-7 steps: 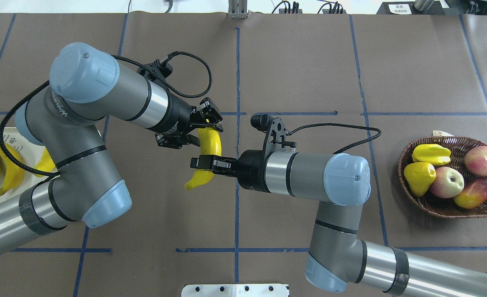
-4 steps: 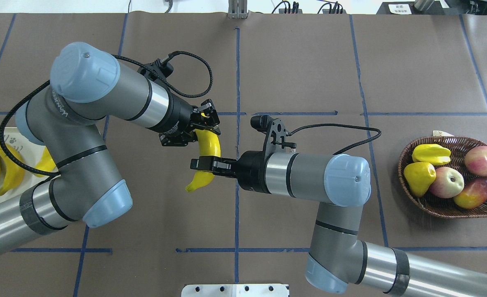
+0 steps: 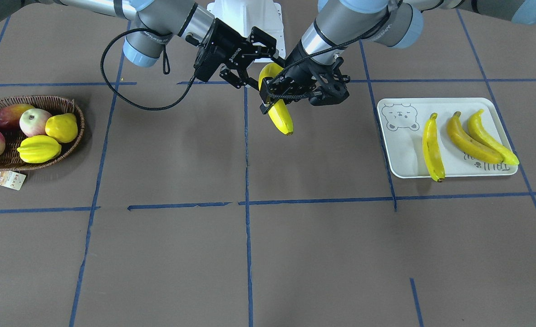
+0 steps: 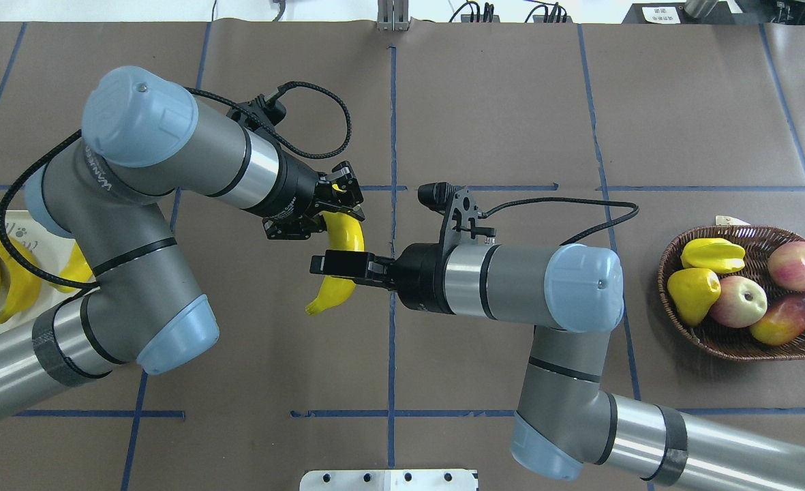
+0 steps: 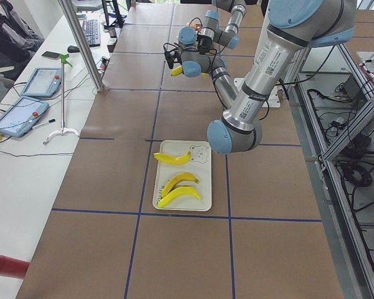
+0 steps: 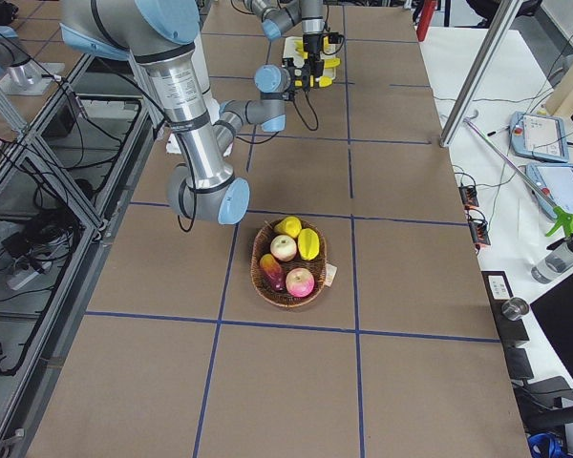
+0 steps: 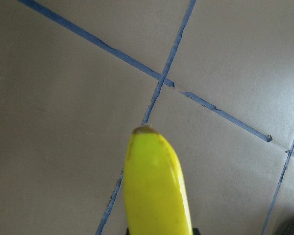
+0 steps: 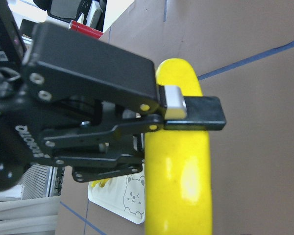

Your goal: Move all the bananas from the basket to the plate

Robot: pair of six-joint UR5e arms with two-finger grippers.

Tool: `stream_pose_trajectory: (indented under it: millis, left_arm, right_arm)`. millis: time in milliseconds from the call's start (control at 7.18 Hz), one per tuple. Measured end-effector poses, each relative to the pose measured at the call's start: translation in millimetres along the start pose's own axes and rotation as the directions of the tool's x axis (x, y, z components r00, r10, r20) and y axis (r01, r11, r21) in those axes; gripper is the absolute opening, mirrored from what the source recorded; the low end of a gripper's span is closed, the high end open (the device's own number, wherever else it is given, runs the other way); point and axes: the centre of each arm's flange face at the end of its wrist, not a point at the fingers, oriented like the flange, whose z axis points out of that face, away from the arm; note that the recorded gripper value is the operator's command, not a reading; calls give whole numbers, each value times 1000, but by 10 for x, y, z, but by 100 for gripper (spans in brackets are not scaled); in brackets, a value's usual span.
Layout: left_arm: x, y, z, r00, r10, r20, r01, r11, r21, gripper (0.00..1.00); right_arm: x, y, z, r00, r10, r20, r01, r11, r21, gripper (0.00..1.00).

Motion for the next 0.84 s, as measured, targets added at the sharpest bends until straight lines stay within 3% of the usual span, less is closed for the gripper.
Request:
stream_pose_trajectory:
  millis: [418, 836]
  left_arm:
    - [-101, -59, 44, 999, -17, 32, 17, 1000, 12, 0]
    - [-386, -225, 139, 983, -74, 169, 62, 996, 70, 0]
  right_arm:
    - [-48, -381, -547, 994, 6, -105, -16, 996, -93, 100]
    - [436, -904, -1239, 975, 14, -222, -46, 989, -138, 100]
